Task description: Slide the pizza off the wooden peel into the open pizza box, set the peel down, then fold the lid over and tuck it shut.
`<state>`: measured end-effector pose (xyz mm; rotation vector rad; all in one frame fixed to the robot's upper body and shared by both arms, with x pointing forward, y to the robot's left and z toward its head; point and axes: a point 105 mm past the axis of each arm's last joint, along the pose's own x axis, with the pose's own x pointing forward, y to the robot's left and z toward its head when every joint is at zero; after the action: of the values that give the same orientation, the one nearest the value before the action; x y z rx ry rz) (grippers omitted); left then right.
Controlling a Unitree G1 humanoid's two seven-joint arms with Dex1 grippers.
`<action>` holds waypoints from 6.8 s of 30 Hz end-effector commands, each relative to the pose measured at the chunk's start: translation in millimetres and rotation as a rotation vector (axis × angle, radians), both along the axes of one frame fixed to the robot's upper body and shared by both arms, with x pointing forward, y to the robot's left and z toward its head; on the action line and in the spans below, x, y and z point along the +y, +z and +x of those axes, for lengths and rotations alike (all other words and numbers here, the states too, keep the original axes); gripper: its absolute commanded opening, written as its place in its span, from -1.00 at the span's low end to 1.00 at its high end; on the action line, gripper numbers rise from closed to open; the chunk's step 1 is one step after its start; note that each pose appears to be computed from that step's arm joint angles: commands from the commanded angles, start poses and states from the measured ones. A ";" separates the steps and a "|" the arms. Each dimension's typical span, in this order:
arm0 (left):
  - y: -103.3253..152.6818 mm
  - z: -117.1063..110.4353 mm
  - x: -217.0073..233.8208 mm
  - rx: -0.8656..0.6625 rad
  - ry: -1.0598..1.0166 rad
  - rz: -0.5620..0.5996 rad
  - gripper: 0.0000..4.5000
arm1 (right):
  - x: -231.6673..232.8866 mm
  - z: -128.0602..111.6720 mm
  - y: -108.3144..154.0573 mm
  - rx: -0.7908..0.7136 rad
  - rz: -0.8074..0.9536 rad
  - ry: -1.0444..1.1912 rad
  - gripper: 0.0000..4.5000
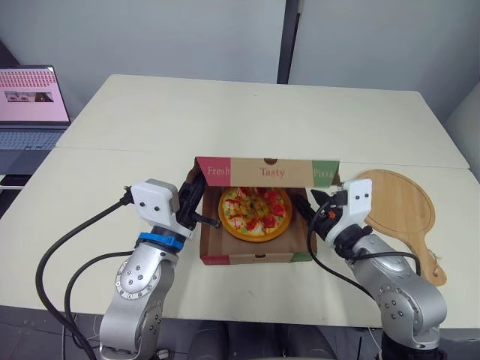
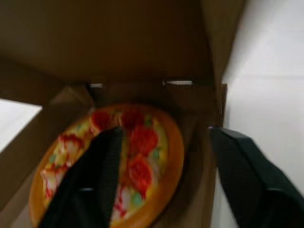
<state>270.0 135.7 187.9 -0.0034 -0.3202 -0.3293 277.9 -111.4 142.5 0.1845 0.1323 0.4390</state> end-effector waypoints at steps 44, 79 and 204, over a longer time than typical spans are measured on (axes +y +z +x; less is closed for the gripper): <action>-21.4 -4.1 2.7 0.109 -0.046 -0.070 -1.00 | -0.9 40.8 119.7 -0.281 -0.325 0.658 -0.99; 37.2 3.6 20.8 0.458 -0.822 0.341 -0.63 | -23.9 13.1 57.2 -0.190 -0.548 0.689 -1.00; -21.2 5.4 -38.7 0.476 -1.170 0.744 -1.00 | 19.9 -13.9 12.9 -0.463 -0.747 0.639 0.89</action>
<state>275.2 94.8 165.0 0.4468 0.3463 -1.5727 262.1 -91.9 142.1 -0.7108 -0.0478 1.0515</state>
